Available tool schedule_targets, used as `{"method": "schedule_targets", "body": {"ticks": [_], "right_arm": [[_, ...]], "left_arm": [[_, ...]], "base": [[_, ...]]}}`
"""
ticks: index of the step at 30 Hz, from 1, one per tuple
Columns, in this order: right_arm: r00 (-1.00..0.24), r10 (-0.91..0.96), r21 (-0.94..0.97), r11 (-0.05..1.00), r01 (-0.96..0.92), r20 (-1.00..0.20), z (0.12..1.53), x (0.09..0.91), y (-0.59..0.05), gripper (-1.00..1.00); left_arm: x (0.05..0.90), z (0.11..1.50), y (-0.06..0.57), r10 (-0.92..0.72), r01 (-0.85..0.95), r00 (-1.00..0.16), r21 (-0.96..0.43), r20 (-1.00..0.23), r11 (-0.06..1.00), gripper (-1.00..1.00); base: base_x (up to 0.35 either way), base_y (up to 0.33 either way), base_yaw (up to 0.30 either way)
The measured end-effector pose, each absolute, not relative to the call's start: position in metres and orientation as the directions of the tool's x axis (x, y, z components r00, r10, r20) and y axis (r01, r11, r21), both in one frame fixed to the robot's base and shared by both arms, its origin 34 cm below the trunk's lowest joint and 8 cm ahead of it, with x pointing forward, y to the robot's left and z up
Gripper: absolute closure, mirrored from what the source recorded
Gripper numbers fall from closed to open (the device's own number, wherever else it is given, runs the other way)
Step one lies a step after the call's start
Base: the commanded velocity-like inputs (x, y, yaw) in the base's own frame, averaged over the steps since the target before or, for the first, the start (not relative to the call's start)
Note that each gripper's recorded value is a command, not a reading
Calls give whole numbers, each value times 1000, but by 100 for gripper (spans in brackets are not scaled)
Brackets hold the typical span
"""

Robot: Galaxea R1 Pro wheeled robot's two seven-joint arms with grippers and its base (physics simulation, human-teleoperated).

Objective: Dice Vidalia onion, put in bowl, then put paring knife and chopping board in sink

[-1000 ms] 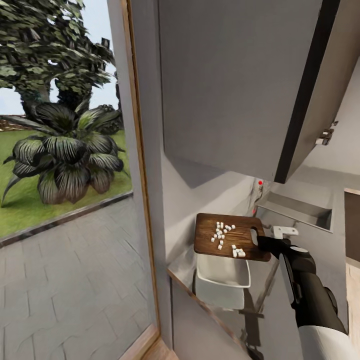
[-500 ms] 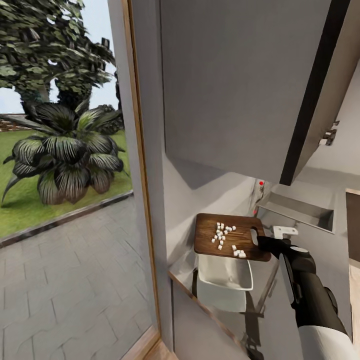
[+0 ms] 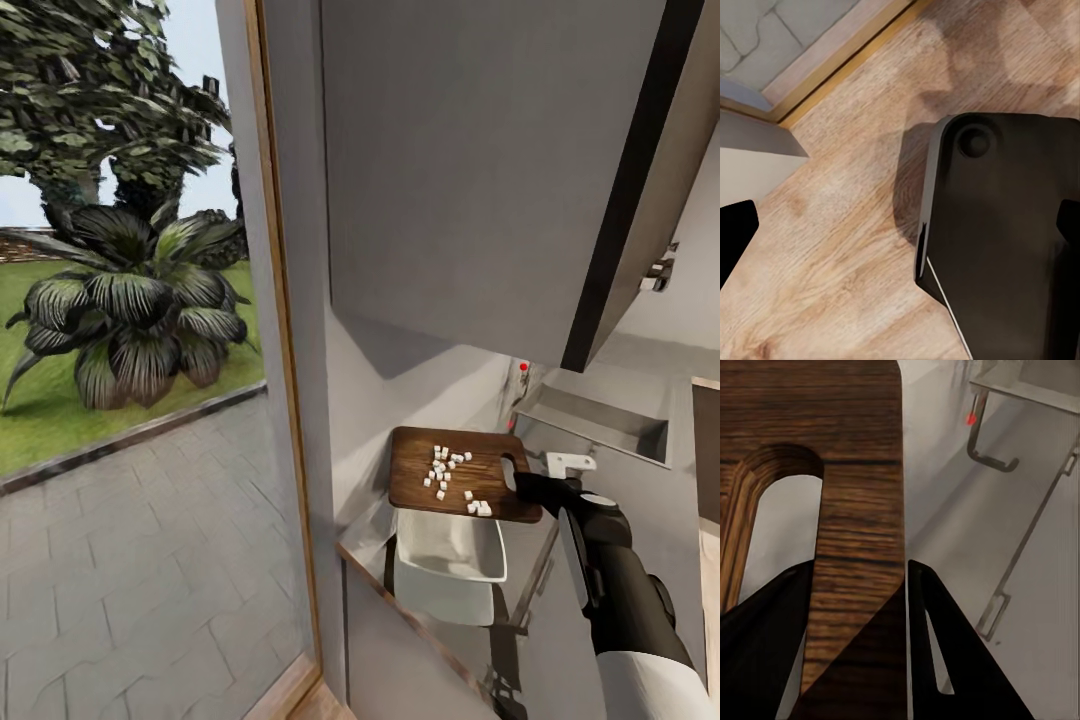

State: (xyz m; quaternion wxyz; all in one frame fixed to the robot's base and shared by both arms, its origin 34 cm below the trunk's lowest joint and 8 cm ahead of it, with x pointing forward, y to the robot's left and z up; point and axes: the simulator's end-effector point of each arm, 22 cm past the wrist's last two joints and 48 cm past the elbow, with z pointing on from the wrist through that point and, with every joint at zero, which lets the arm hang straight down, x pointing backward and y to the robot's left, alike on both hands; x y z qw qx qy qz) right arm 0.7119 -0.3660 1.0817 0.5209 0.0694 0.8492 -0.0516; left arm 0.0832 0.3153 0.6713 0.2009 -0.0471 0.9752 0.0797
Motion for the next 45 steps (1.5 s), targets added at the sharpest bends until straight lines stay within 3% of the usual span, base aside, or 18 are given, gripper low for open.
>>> {"method": "schedule_targets", "body": {"ticks": [38,45], "right_arm": [[-367,27,-32,988,152,-930,1057,726,-368,100],[-332,108,29,972,233,-937,1059,718,-402,100]], "left_arm": [[83,671,315,-60,-124,-915,136,-399,983,-100],[84,671,315,-60,-124,-915,136,-400,983,-100]], "base": [[0,0,0],[0,0,0]]}}
